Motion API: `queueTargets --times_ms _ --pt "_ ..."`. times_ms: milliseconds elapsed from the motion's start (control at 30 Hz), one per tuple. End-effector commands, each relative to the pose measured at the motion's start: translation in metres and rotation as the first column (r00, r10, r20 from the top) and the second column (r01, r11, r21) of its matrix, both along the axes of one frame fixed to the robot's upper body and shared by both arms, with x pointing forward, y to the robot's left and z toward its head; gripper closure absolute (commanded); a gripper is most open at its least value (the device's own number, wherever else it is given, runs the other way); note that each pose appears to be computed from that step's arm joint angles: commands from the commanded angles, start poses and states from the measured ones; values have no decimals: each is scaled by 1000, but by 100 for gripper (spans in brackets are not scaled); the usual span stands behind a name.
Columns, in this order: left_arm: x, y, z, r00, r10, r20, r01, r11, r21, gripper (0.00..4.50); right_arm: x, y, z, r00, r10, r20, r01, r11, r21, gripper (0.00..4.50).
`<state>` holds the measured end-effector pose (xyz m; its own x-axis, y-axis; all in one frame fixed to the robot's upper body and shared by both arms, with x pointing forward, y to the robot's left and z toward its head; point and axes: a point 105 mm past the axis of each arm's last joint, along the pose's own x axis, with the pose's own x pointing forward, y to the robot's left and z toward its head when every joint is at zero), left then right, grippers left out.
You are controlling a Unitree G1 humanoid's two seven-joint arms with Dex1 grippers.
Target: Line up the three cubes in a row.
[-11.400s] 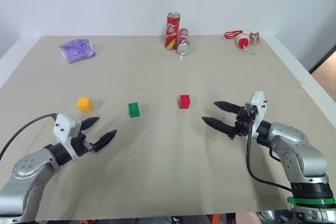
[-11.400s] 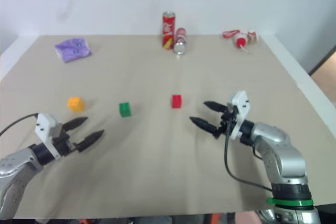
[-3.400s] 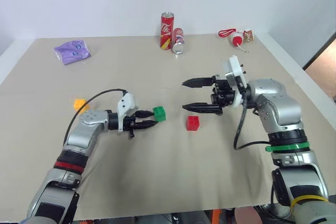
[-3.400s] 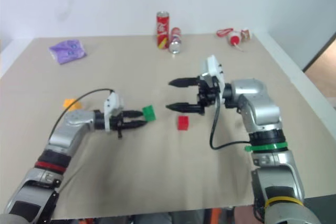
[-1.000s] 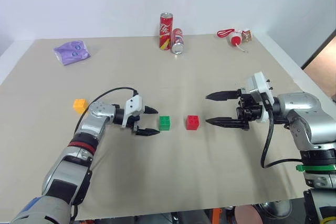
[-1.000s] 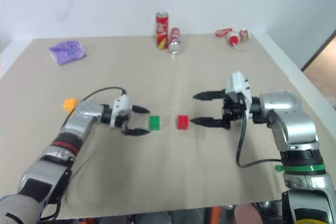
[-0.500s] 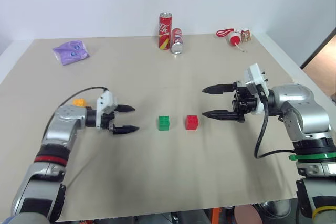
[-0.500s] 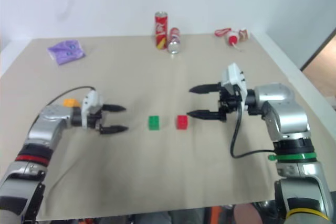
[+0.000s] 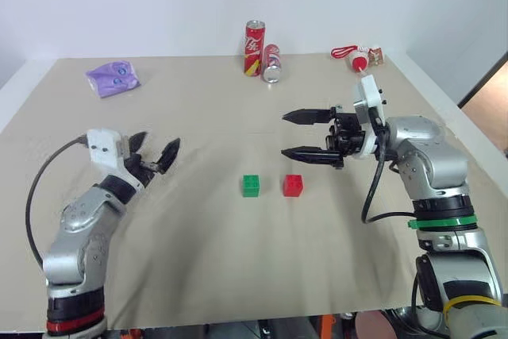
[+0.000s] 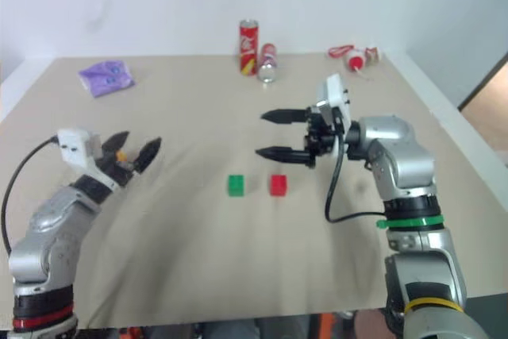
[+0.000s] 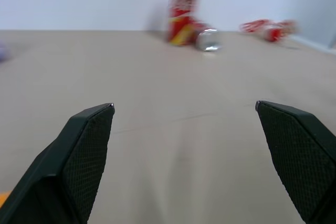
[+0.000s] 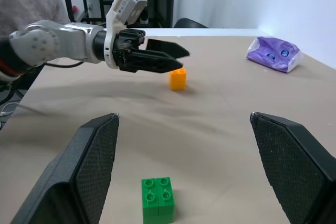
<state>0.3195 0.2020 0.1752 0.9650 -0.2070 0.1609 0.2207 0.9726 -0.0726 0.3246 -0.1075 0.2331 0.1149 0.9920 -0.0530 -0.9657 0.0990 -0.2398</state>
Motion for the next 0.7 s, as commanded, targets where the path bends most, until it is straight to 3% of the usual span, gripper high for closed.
queueTargets --times_ms 33,100,200,467,700 --pt "-10 23 21 971 224 80 -226 974 18 3 -3 5 13 998 35 48 -36 999 5 35" --pt "-18 51 19 910 408 71 -408 913 -21 3 -7 7 10 998 62 30 -62 998 2 35" --pt "-24 69 10 858 512 35 -511 859 -30 3 -11 9 6 996 90 16 -89 996 -14 35" --pt "-10 70 -21 883 463 -75 -462 886 29 3 -14 14 6 995 98 26 -98 995 1 35" --pt "7 60 -27 912 403 -78 -400 915 59 3 -16 12 8 996 78 37 -78 997 15 35"
